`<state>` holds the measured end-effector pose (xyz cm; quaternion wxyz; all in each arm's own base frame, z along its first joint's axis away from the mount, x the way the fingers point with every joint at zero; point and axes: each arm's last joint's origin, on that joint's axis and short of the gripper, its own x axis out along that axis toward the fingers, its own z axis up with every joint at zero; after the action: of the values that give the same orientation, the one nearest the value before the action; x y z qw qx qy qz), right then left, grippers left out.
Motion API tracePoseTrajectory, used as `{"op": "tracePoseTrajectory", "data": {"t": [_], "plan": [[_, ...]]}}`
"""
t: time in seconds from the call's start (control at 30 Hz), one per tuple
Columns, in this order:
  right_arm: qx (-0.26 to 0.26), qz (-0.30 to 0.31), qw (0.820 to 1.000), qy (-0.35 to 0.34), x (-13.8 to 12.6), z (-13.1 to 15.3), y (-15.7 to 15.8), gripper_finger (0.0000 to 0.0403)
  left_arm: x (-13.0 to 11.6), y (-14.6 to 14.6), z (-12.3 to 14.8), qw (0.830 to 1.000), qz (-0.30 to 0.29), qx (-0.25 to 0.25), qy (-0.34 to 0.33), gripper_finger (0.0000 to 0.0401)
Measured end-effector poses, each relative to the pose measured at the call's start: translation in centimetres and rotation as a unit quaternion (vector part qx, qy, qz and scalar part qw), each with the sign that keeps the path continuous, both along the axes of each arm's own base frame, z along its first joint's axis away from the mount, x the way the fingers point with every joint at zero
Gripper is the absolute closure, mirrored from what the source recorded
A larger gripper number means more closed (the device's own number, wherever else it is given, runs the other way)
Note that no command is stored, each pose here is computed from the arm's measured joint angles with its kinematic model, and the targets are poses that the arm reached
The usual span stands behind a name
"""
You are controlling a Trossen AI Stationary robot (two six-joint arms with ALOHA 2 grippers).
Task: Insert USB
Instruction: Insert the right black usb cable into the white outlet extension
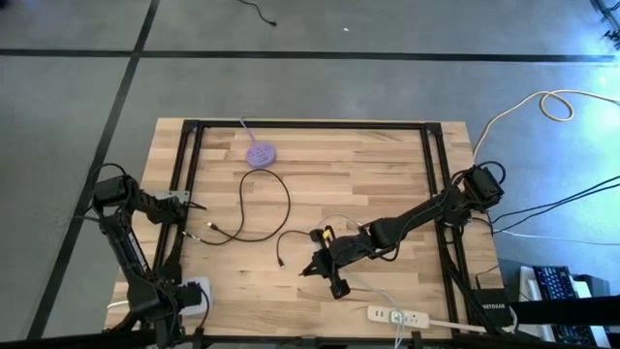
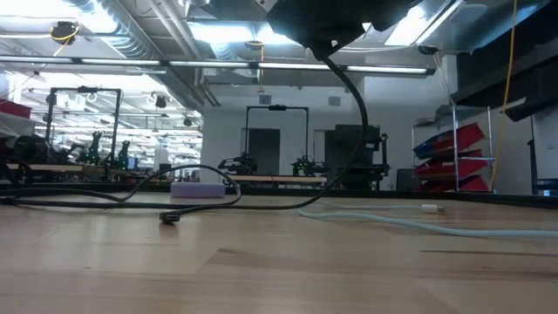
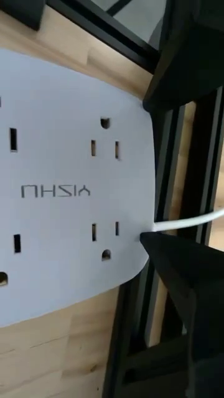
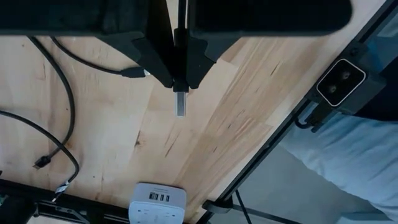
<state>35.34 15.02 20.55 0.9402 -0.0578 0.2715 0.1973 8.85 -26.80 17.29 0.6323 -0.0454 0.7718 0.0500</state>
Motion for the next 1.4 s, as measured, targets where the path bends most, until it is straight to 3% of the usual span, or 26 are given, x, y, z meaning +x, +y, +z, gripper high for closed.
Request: {"op": "tracePoseTrajectory", "data": {"t": [0.23, 0.43, 0.53, 0.67, 0.8, 0.93, 1.17, 1.4], "plan": [[-0.002, 0.001, 1.000, 0.001, 0.0, 0.0, 0.0, 0.0402, 0.9, 0.2, 0.2, 0.998, -0.047, 0.016, -0.043, 0.0086], [-0.002, 0.001, 1.000, 0.001, 0.0, 0.0, 0.0, 0.0402, 1.8, 0.4, 0.6, 0.999, -0.015, 0.014, -0.047, 0.0086], [-0.002, 0.001, 1.000, 0.001, 0.0, 0.0, 0.0, 0.0402, 2.5, -0.5, 2.2, 0.995, -0.014, -0.010, -0.102, 0.0086], [-0.002, 0.001, 1.000, 0.001, 0.0, 0.0, -0.1, 0.0402, 2.3, -0.6, 4.4, 0.986, -0.061, 0.026, -0.152, 0.0086], [-0.002, 0.001, 1.000, 0.001, 0.0, 0.0, -0.1, 0.0402, 1.0, 0.1, 5.3, 0.985, -0.133, 0.067, -0.091, 0.0086], [-0.001, 0.000, 1.000, 0.002, 0.0, 0.0, -0.1, 0.0402, 0.0, 0.1, 5.2, 0.984, -0.164, 0.054, -0.041, 0.0086], [0.000, -0.001, 1.000, 0.002, 0.0, 0.0, -0.1, 0.0402, 0.8, 0.0, 2.9, 0.995, -0.095, 0.003, -0.032, 0.0086], [0.001, -0.001, 1.000, 0.002, 0.0, 0.0, 0.0, 0.0402, 0.6, 1.7, 0.6, 0.999, -0.018, 0.032, 0.040, 0.0087]]}}
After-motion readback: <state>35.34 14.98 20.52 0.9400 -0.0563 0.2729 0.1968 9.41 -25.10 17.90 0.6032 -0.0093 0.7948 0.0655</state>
